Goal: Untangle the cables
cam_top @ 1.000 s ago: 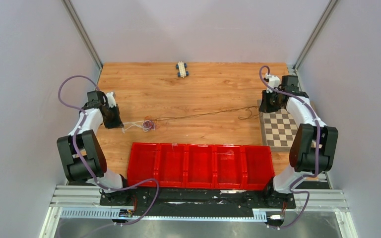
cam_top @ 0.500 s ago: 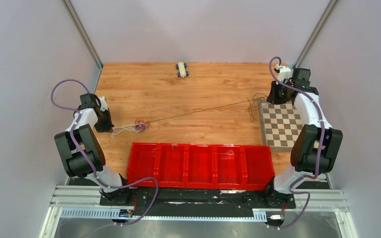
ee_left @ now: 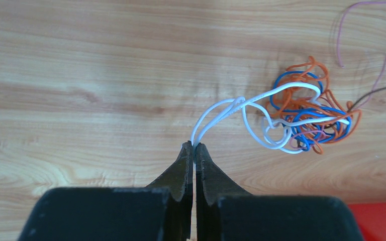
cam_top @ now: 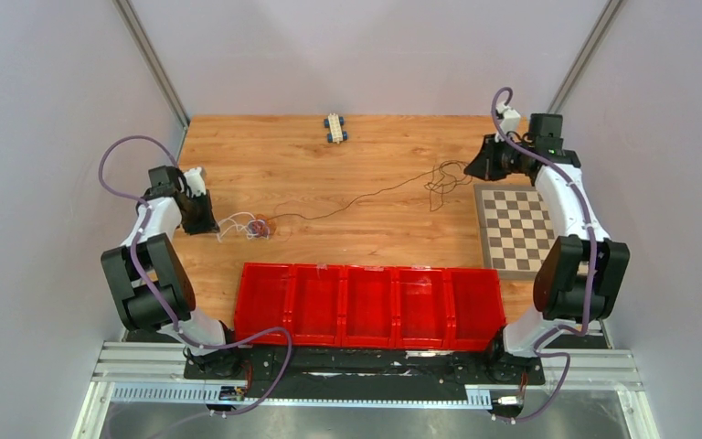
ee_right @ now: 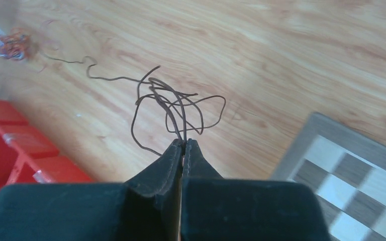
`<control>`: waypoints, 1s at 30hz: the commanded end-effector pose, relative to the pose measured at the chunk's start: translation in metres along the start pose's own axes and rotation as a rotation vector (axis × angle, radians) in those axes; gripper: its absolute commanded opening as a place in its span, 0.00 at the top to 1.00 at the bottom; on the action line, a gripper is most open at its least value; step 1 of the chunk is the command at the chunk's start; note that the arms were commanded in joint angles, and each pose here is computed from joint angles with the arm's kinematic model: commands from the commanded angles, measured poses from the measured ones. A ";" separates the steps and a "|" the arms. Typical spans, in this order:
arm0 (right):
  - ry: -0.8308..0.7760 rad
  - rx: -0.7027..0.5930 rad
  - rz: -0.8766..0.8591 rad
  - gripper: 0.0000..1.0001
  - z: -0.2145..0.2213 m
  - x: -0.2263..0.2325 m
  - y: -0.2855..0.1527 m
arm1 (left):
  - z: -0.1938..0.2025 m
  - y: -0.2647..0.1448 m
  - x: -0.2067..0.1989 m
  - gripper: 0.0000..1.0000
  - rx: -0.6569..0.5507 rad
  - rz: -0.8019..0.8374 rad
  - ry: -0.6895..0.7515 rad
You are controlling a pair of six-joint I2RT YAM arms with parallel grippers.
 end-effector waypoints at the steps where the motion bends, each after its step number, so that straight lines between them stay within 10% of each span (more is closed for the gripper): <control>1: 0.008 0.037 -0.052 0.89 0.008 0.028 0.015 | -0.024 -0.019 -0.018 1.00 -0.091 0.082 0.046; 7: 0.053 0.202 0.128 0.42 0.041 -0.019 0.038 | -0.021 -0.020 -0.020 1.00 -0.085 0.091 0.032; 30: -0.193 0.386 -0.177 0.29 0.090 0.113 0.141 | -0.013 -0.013 -0.021 1.00 -0.045 0.099 -0.018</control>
Point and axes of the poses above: each gripper's point midway between its finger pads, its own y axis out along the fingers, its own x axis along the line the jaws close on, z = x × y, the point moved 3 cm from there along -y, back along the fingers, and after that the axes turned 6 degrees about -y, right-handed, at the moved point
